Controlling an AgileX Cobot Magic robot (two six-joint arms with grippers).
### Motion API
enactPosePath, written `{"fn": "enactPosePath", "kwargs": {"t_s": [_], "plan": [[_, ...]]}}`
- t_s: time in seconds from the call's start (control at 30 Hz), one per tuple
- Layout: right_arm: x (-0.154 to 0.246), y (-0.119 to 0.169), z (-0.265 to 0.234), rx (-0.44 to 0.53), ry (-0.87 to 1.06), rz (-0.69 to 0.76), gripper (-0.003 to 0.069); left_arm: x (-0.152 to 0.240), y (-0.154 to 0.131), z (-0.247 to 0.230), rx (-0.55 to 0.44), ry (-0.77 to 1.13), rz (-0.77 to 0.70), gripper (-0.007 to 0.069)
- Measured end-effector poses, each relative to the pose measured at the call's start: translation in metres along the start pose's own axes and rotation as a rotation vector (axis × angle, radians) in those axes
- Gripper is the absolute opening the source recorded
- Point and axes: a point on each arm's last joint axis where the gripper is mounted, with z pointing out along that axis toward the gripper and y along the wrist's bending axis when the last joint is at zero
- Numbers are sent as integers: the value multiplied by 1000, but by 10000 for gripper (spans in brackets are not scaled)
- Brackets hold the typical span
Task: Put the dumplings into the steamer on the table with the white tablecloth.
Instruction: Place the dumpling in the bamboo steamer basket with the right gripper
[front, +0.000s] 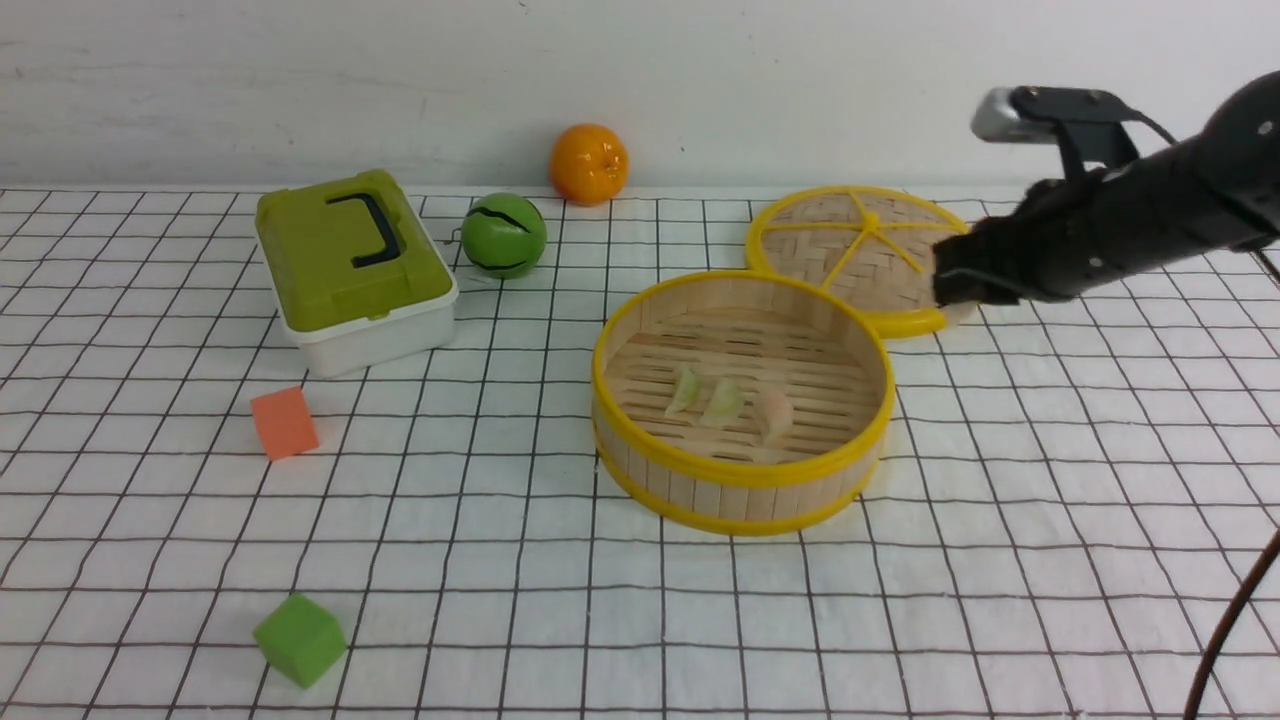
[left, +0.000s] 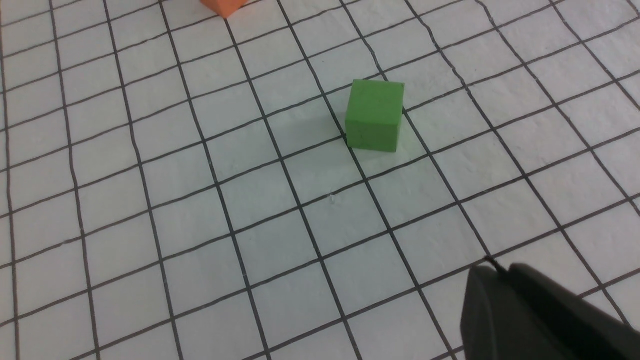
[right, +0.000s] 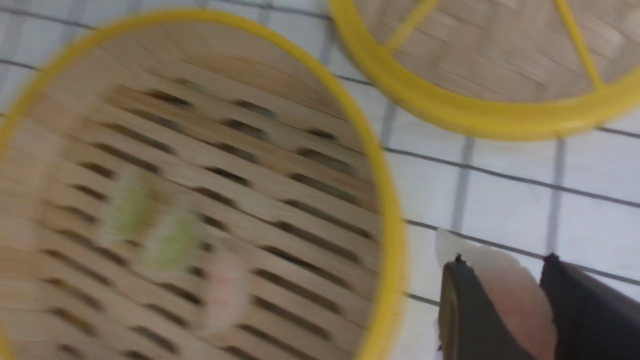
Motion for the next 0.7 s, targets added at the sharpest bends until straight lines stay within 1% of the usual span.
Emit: {"fn": "enactPosePath", "kwargs": {"t_s": [0.03, 0.07, 0.1, 0.2, 0.33, 0.47, 0.6, 0.67, 0.7], "plan": [[1, 16, 4, -40, 1, 4, 185, 0, 0, 0, 0, 0, 0, 18], [3, 23, 6, -54, 7, -1, 185, 0, 0, 0, 0, 0, 0, 19], [9, 35, 19, -77, 29, -20, 185, 0, 0, 0, 0, 0, 0, 19], [20, 44, 39, -88, 59, -34, 185, 0, 0, 0, 0, -1, 0, 19], [35, 38, 68, -67, 99, -22, 185, 0, 0, 0, 1, -2, 0, 19], [43, 32, 80, -55, 123, 0, 186, 0, 0, 0, 1, -5, 0, 19], [45, 31, 83, -54, 132, 6, 241, 0, 0, 0, 1, -5, 0, 19], [45, 31, 83, -55, 130, 9, 309, -1, 0, 0, 1, -6, 0, 20], [45, 31, 83, -54, 129, 9, 309, -1, 0, 0, 1, -6, 0, 20]]}}
